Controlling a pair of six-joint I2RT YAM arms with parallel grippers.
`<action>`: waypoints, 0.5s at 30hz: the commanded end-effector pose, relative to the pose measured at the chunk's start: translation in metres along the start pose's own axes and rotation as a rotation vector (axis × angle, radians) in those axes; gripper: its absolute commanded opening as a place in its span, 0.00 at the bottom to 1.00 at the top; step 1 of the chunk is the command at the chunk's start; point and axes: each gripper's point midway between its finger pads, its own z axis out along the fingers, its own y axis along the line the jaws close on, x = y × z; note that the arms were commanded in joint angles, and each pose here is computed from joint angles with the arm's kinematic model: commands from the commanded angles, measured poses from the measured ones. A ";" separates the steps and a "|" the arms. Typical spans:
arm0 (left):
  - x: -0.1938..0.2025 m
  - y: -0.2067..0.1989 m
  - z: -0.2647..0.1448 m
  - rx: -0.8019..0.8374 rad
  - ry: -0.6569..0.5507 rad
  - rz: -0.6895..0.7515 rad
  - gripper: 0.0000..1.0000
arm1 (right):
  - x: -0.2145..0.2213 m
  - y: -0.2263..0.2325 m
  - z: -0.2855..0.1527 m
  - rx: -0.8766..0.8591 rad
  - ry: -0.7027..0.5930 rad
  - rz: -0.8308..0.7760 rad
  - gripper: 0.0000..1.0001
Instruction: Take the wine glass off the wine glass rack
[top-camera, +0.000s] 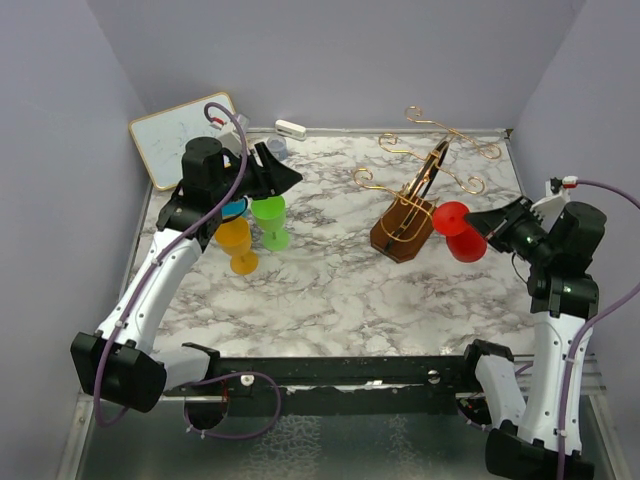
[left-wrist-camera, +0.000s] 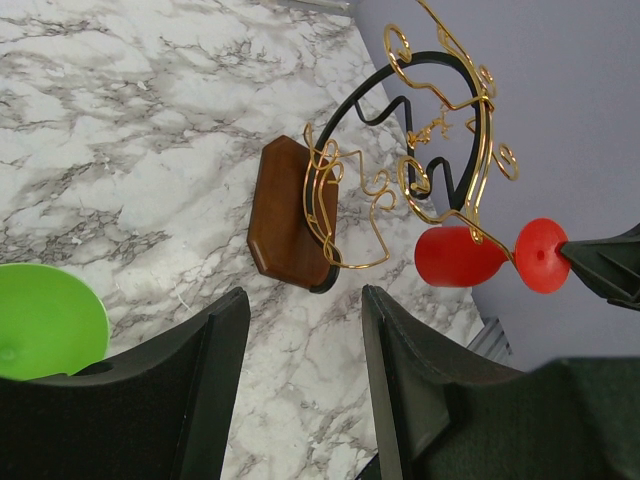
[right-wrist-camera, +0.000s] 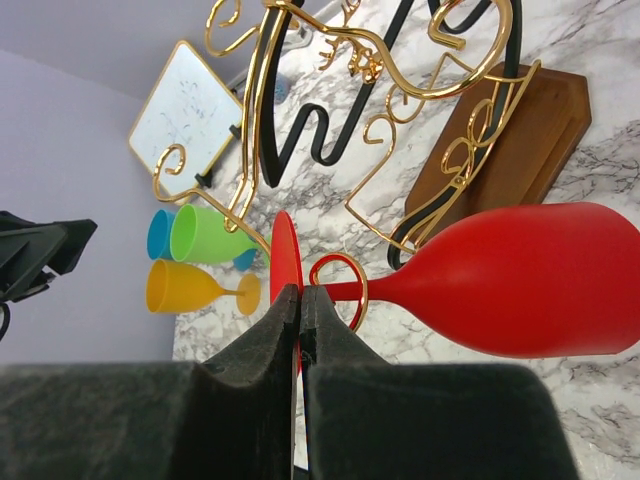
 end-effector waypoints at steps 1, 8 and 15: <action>-0.008 -0.011 -0.012 0.015 -0.030 0.014 0.52 | -0.010 0.012 -0.011 -0.007 -0.056 -0.010 0.01; -0.009 -0.013 -0.014 0.018 -0.034 0.015 0.52 | -0.011 0.020 -0.020 -0.018 -0.085 0.001 0.01; -0.010 -0.015 -0.016 0.018 -0.040 0.014 0.52 | -0.003 0.028 -0.024 -0.059 -0.056 0.014 0.01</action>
